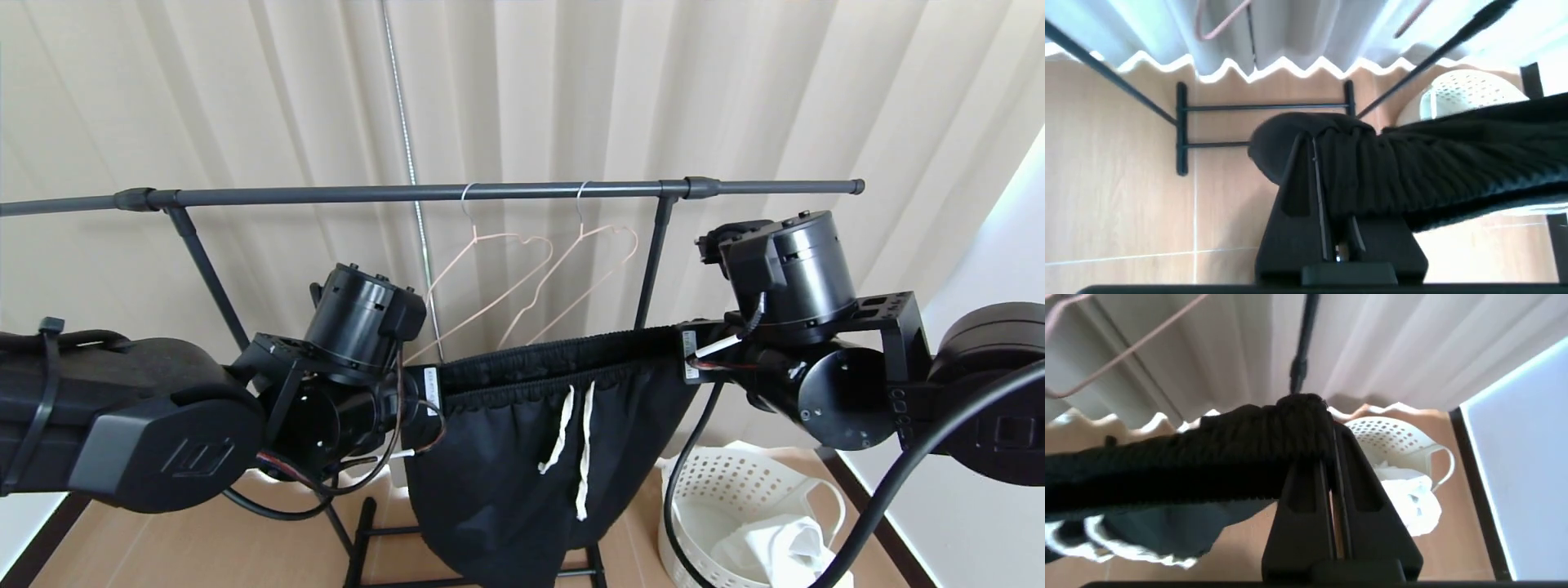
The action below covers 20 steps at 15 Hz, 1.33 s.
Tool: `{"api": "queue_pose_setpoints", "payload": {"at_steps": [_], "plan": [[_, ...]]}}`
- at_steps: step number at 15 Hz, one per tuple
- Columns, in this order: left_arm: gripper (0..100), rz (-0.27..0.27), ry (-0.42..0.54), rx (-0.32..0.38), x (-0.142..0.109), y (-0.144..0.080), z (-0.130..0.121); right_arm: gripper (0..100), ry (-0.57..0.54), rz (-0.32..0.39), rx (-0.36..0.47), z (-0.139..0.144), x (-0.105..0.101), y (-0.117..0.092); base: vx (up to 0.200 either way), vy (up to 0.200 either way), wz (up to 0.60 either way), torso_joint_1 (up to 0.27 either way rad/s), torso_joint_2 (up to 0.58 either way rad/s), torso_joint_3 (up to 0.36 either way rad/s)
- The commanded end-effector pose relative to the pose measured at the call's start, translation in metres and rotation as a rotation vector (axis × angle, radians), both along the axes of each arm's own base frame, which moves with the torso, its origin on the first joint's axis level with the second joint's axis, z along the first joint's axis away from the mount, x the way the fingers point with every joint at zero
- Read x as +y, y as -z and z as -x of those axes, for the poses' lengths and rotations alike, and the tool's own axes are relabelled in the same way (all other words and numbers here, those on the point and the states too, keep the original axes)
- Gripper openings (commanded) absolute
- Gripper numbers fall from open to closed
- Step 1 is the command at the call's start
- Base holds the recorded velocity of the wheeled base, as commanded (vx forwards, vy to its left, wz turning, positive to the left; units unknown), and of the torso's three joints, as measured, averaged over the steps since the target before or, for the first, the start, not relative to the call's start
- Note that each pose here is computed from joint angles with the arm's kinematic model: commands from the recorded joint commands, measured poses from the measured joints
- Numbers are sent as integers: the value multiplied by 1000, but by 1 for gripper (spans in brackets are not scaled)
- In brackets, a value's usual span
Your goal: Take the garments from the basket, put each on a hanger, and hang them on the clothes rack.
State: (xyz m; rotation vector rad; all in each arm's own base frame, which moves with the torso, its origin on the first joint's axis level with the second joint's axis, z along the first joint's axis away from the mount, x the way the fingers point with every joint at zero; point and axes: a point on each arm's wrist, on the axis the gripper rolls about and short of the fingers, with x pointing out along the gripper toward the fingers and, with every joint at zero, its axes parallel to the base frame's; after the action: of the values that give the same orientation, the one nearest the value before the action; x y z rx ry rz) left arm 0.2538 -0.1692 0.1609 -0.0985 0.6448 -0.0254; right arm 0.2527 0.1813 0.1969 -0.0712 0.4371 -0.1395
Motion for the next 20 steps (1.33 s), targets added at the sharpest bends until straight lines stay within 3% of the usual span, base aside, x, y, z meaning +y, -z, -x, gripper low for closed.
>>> {"api": "queue_pose_setpoints", "payload": {"at_steps": [1, 4, 8, 11, 13, 15, 16, 19, 20], "plan": [[0, -3, -33, 1, 12, -1, 1, 0, 81, 3, 1, -14, -20, 1, 0, 0, 0, 0, 0, 0], [0, -5, -46, 0, 19, -2, 3, 0, 136, 0, 1, -22, -37, 0, 0, 0, 0, 0, 0, 0], [0, 38, 24, -60, 6, -23, -2, 0, 84, 31, 34, -7, -42, 3, 0, 0, 0, 0, 0, 0], [0, 54, 139, -122, -14, -44, -30, 0, -85, 66, 80, 35, -40, 6, 0, 0, 0, 0, 0, 0], [0, 84, 153, -177, -39, -54, -68, 0, -266, 69, 143, 79, -40, 7, 0, 0, 0, 0, 0, 0], [0, 125, 204, -187, -57, -60, -92, 0, -442, 62, 186, 111, -33, 3, 0, 0, 0, 0, 0, 0], [0, 144, 224, -191, -61, -61, -99, 0, -477, 64, 192, 117, -29, 3, 0, 0, 0, 0, 0, 0], [0, 181, 257, -230, -77, -62, -119, 0, -605, -53, 249, 139, 6, 9, 0, 0, 0, 0, 0, 0], [0, 184, 256, -232, -78, -62, -119, 0, -610, -61, 253, 139, 7, 9, 0, 0, 0, 0, 0, 0]]}}
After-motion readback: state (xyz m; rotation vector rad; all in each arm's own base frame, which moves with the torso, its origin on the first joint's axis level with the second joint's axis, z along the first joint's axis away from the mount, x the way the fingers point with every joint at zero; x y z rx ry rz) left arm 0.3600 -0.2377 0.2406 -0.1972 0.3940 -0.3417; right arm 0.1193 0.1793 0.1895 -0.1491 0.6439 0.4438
